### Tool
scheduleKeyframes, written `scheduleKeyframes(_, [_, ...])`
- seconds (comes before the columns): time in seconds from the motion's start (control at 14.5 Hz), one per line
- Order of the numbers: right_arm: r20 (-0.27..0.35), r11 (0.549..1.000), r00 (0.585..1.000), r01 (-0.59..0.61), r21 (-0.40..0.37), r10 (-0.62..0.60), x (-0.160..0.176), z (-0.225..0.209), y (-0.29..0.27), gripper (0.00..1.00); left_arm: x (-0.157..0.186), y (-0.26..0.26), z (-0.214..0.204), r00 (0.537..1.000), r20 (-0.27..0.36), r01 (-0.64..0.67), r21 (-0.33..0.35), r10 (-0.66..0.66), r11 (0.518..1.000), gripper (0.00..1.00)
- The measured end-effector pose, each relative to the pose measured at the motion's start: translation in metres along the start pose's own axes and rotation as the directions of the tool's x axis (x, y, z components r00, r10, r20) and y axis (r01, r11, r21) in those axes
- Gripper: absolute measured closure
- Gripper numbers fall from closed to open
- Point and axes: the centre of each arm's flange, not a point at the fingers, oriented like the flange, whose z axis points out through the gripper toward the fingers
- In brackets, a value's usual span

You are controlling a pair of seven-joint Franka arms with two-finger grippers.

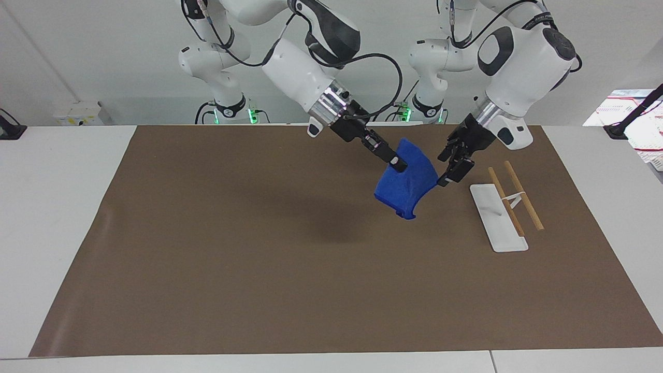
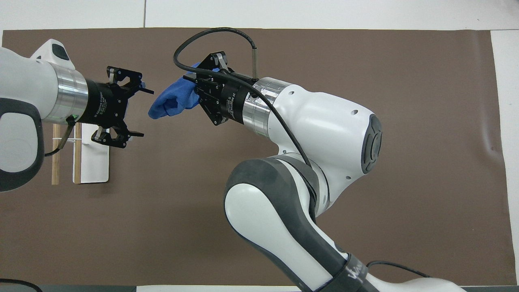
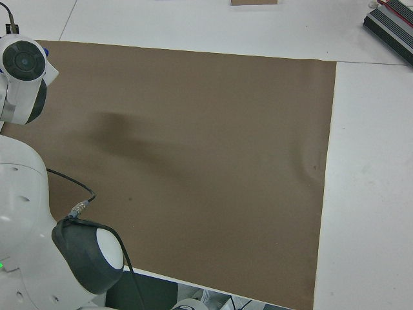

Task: Right arm passes towel to left arm to hang

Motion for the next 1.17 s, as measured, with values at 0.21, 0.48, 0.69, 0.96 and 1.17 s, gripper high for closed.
scheduleKeyframes(0.21, [0.0,1.0,1.0,0.0,0.0,0.0,0.0,0.0,0.0,0.96,-0.007,0.0,0.016,0.998,0.028,0.051,-0.031,-0.05,0.998,0.0])
scheduleKeyframes(0.48, [-0.002,1.0,1.0,-0.001,-0.003,0.001,0.001,0.002,0.001,0.96,-0.006,0.001,0.02,0.997,0.031,0.067,-0.055,-0.066,0.996,0.22])
scheduleKeyframes(0.69, [-0.003,1.0,1.0,-0.003,-0.006,0.003,0.003,0.004,0.002,0.96,-0.002,0.002,0.018,0.996,0.033,0.08,-0.07,-0.078,0.994,0.59])
scheduleKeyframes(0.96, [-0.005,1.0,1.0,-0.004,-0.008,0.004,0.004,0.005,0.003,0.96,0.005,0.003,0.014,0.996,0.029,0.091,-0.089,-0.088,0.992,0.98])
scheduleKeyframes(1.17, [-0.008,1.0,1.0,-0.005,-0.012,0.005,0.007,0.007,0.005,0.96,0.018,0.005,0.008,0.995,0.022,0.099,-0.113,-0.097,0.989,0.98])
